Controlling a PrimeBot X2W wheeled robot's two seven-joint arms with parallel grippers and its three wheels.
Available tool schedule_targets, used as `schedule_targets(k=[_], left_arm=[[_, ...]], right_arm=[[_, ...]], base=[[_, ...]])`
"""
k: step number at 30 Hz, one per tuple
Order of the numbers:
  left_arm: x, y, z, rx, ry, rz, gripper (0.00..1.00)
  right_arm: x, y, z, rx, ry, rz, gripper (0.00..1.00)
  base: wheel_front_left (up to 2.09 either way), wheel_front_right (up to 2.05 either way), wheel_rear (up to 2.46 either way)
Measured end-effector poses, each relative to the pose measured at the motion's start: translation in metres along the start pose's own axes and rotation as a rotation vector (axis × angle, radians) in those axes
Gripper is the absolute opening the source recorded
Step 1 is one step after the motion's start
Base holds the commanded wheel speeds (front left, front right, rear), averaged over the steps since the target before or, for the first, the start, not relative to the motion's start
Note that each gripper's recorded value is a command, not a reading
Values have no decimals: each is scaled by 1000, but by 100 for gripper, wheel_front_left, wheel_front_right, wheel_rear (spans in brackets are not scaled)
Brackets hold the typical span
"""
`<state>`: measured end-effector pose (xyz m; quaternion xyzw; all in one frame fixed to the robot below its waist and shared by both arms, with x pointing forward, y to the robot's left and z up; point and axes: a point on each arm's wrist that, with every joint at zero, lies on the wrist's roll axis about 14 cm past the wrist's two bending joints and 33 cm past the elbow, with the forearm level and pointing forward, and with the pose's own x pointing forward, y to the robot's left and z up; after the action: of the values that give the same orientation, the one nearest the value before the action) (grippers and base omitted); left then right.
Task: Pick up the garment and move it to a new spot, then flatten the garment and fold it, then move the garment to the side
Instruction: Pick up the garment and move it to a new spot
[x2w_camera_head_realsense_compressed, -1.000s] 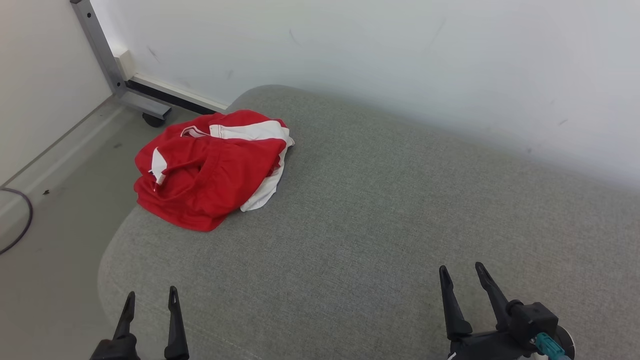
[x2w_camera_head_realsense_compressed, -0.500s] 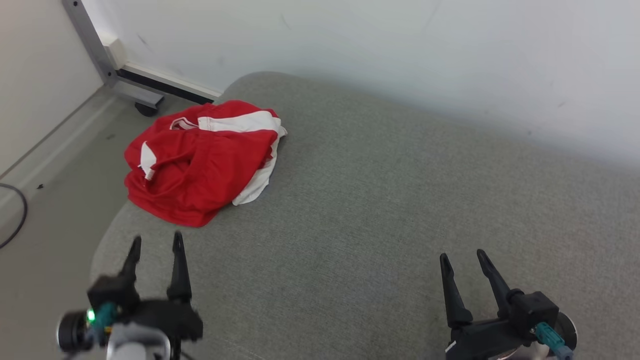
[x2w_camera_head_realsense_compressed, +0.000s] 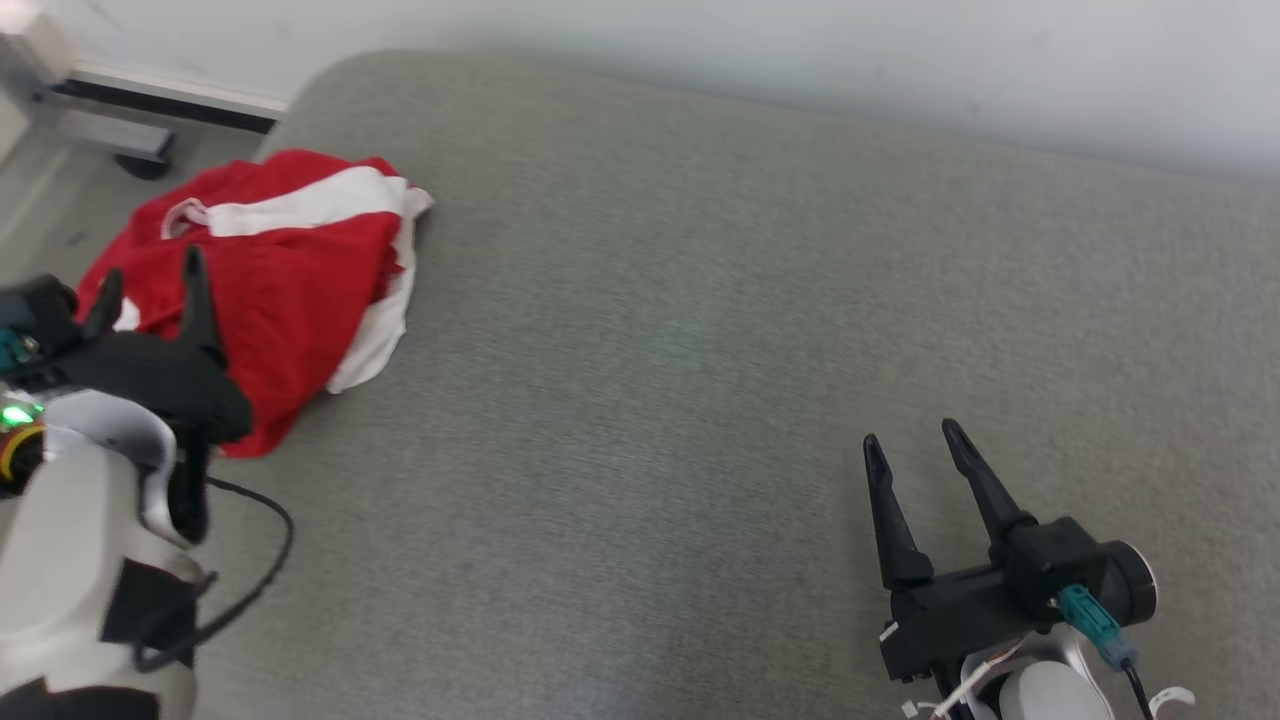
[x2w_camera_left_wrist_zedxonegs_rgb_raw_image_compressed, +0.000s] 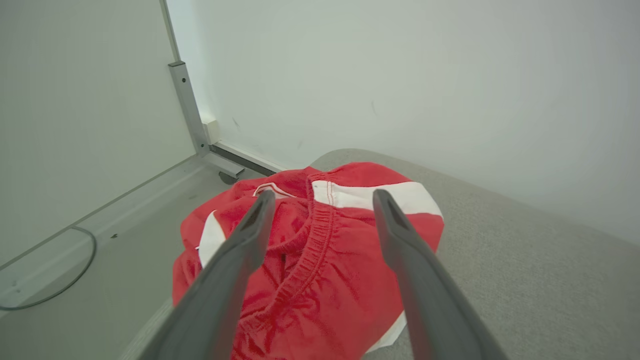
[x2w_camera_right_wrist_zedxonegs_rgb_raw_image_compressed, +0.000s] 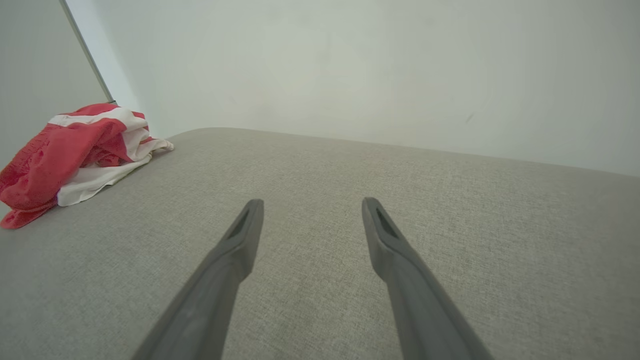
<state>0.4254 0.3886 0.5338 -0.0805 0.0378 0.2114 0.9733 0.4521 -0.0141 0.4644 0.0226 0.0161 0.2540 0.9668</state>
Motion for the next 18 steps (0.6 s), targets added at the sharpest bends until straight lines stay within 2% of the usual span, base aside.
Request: schedule_targets(k=[7,12,18], left_arm=[[34,-14,-45,-32,197,4,100],[50,-14,-87,-7,361,49,100],[54,-14,-136,46,537,113,100]], right_arm=[[-12,-34,-13,-10,35,-90,100],[-26,-58,-27,-13,76,-159,100],[-40,-71,-42,-8,121,-200,100]], base=[[0,0,0],[0,0,0],[0,0,0]])
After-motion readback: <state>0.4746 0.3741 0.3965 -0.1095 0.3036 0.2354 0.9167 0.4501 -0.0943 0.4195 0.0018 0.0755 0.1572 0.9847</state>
